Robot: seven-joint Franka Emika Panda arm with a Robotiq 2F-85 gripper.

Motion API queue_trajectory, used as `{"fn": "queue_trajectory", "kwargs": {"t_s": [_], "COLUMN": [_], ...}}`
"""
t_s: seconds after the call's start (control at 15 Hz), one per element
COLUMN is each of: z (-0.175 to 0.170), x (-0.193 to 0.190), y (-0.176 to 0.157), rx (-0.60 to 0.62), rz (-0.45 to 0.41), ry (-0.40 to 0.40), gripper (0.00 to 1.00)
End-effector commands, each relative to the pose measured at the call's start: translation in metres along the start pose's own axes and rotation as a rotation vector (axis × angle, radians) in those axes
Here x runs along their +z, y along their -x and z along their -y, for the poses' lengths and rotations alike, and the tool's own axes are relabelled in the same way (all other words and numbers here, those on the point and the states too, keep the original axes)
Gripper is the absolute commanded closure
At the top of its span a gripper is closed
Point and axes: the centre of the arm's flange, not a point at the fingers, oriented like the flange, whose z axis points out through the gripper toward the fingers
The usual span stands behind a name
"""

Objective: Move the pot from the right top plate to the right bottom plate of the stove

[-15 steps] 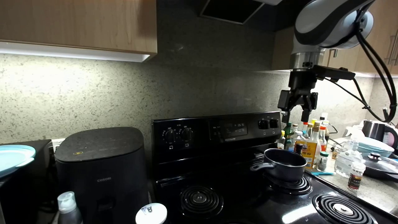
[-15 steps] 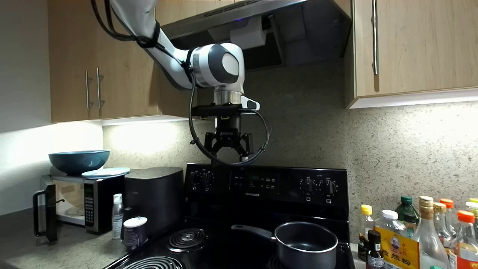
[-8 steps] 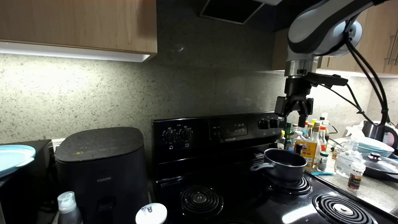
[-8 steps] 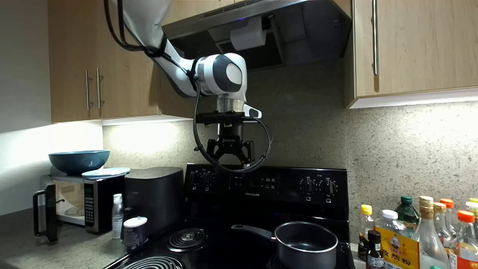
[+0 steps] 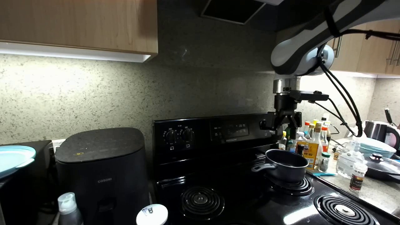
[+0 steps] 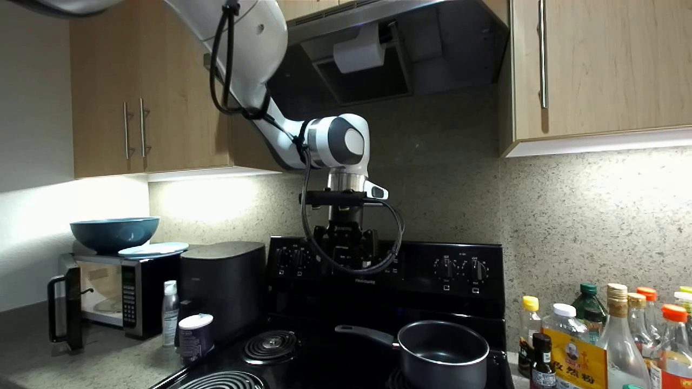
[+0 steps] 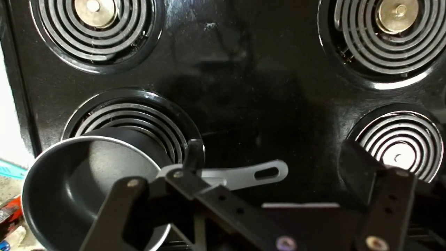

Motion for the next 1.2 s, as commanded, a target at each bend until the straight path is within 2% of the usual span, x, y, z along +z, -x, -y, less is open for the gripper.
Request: {"fn": "queue_trajectory", "kwargs": {"t_s": [0.0,0.47,0.67,0.87,1.13], "z": [-0.008,-0.01,-0.012,-0.015,-0.019], "x": [0.01,0.016,0.028,0.053,0.091], "y": [-0.024,-0.022,-0.036,-0.055,-0.076], "rx": [0.022,0.017,0.05,0.056,0.076], "rz": [0.041,0.04,-0.006,0.042,0.116], "ry": [-0.009,0.001,-0.024,-0.044,-0.03], "gripper": [0.0,0.0,0.0,0.0,0.0]}}
